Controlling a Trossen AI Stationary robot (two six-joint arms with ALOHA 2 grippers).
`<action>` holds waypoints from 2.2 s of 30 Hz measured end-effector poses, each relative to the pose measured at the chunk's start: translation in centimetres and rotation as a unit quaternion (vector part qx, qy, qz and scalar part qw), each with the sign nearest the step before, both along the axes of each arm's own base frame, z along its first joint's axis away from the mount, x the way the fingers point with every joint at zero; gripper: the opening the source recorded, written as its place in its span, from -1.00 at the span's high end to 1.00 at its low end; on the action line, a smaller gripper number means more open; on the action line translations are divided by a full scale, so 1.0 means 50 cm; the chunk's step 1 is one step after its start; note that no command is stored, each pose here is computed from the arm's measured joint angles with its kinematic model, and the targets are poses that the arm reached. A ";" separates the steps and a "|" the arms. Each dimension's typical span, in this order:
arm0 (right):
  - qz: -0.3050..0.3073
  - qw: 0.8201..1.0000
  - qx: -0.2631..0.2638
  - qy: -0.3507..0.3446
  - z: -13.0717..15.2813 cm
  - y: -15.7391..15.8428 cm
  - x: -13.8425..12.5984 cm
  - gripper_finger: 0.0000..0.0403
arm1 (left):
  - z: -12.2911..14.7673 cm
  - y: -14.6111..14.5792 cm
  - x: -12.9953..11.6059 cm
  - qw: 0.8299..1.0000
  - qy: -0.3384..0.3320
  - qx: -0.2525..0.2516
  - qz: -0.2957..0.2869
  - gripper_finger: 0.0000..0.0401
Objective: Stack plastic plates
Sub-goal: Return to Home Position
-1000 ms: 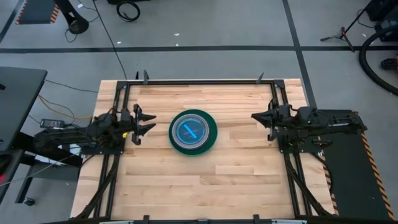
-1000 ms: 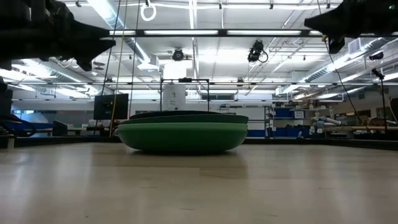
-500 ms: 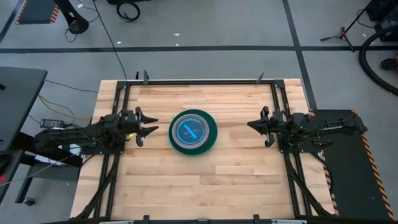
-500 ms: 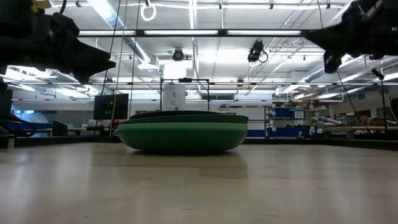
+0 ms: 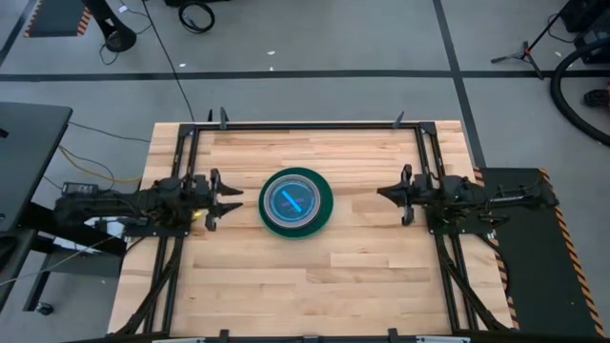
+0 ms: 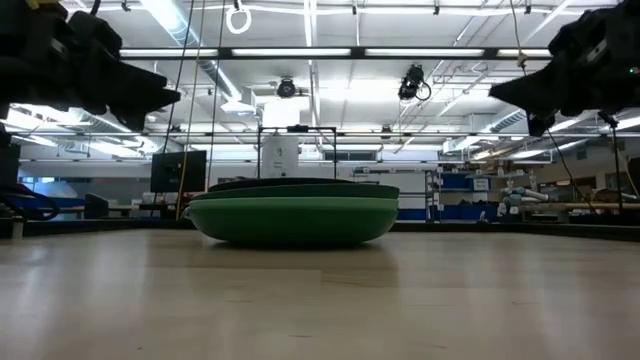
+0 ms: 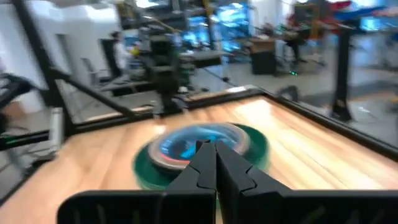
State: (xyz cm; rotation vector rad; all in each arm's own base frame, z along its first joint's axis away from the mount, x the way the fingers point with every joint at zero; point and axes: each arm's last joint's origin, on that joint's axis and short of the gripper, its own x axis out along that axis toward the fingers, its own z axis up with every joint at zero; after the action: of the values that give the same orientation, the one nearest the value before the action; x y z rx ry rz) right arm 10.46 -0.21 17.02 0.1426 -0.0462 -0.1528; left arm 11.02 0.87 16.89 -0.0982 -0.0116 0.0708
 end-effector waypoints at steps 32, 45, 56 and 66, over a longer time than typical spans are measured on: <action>-0.010 1.000 0.008 0.011 -0.005 0.000 -0.010 0.92 | -0.001 -0.011 -0.025 0.999 -0.010 0.038 -0.010 0.11; -0.010 1.000 0.008 0.007 -0.004 0.000 -0.010 0.92 | 0.002 -0.014 -0.023 0.999 -0.019 -0.009 -0.037 0.11; -0.010 1.000 0.008 0.007 -0.004 0.000 -0.010 0.92 | 0.003 -0.014 -0.023 0.999 -0.021 -0.009 -0.036 0.11; -0.010 1.000 0.008 0.007 -0.004 0.000 -0.010 0.92 | 0.004 -0.014 -0.023 0.999 -0.022 -0.009 -0.036 0.11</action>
State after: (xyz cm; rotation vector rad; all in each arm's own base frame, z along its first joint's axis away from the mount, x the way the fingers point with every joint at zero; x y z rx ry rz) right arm 9.97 -0.23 16.82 0.1567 -0.0326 -0.1733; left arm 9.87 0.15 17.08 -0.1181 -0.0516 -0.0031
